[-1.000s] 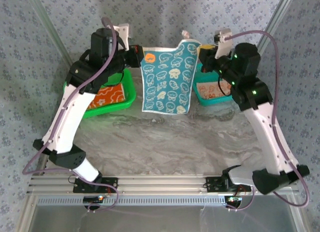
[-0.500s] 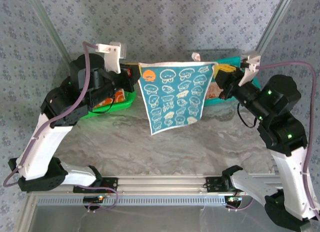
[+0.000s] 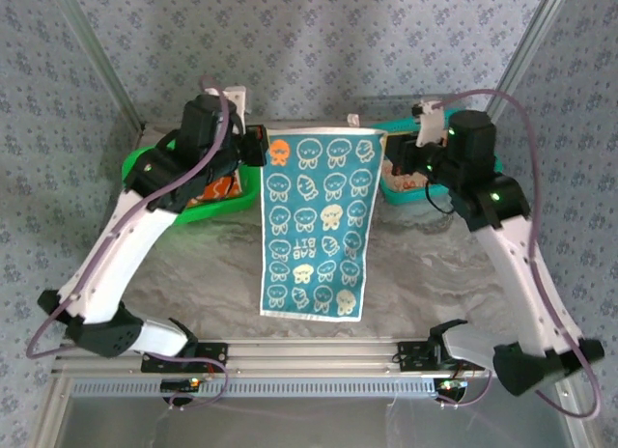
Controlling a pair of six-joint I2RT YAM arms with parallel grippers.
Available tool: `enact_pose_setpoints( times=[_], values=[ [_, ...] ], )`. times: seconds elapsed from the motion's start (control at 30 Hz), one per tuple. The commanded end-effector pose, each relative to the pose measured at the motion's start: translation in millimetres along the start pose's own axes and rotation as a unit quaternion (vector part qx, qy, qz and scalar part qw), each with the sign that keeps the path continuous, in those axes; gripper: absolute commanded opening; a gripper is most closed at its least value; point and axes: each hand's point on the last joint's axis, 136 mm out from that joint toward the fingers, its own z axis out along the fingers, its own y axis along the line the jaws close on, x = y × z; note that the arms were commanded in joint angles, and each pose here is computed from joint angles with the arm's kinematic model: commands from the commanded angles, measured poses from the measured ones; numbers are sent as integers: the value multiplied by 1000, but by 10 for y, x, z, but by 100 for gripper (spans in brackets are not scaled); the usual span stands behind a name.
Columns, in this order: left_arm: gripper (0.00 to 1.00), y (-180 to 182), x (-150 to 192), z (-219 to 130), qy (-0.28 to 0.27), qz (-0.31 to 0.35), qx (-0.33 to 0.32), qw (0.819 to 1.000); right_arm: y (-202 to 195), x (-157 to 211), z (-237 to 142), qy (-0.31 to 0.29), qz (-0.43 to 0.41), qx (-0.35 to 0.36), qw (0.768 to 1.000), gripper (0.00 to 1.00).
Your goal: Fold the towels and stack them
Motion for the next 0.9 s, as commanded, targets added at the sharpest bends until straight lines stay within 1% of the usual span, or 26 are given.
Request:
enact_pose_setpoints(
  times=[0.0, 0.07, 0.1, 0.17, 0.3, 0.4, 0.47, 0.5, 0.7, 0.8, 0.87],
  values=[
    [0, 91, -43, 375, 3, -12, 13, 1000, -119, -136, 300, -23, -19, -19, 999, 0],
    [0, 190, -45, 615, 6, -7, 6, 1000, -263, -84, 545, -15, -39, -14, 999, 0],
    [0, 264, 2, 747, 16, -3, -2, 1000, -341, -41, 656, -9, -58, -5, 998, 0],
    [0, 356, 7, 964, 15, 5, -8, 1000, -424, 60, 832, 3, -73, -4, 997, 0],
    [0, 509, 317, 1327, 53, 19, -9, 998, -515, 433, 1097, 35, -99, -12, 994, 0],
    [0, 588, 594, 1482, 69, 19, -5, 997, -561, 742, 1175, 55, -120, -6, 991, 0],
    [0, 647, 738, 1522, 70, 16, -6, 997, -570, 919, 1189, 64, -138, 1, 988, 0],
    [0, 674, 809, 1527, 70, 13, -7, 997, -587, 1115, 1198, 82, -141, 4, 987, 0],
    [0, 743, 1156, 1469, 86, -20, 3, 996, -549, 1651, 1168, 146, -142, 15, 979, 0],
    [0, 760, 1377, 1414, 98, -32, -2, 995, -552, 1857, 1107, 169, -134, 23, 976, 0],
    [0, 780, 1485, 1356, 94, -42, -5, 995, -578, 1964, 1052, 178, -124, 30, 976, 0]
  ],
)
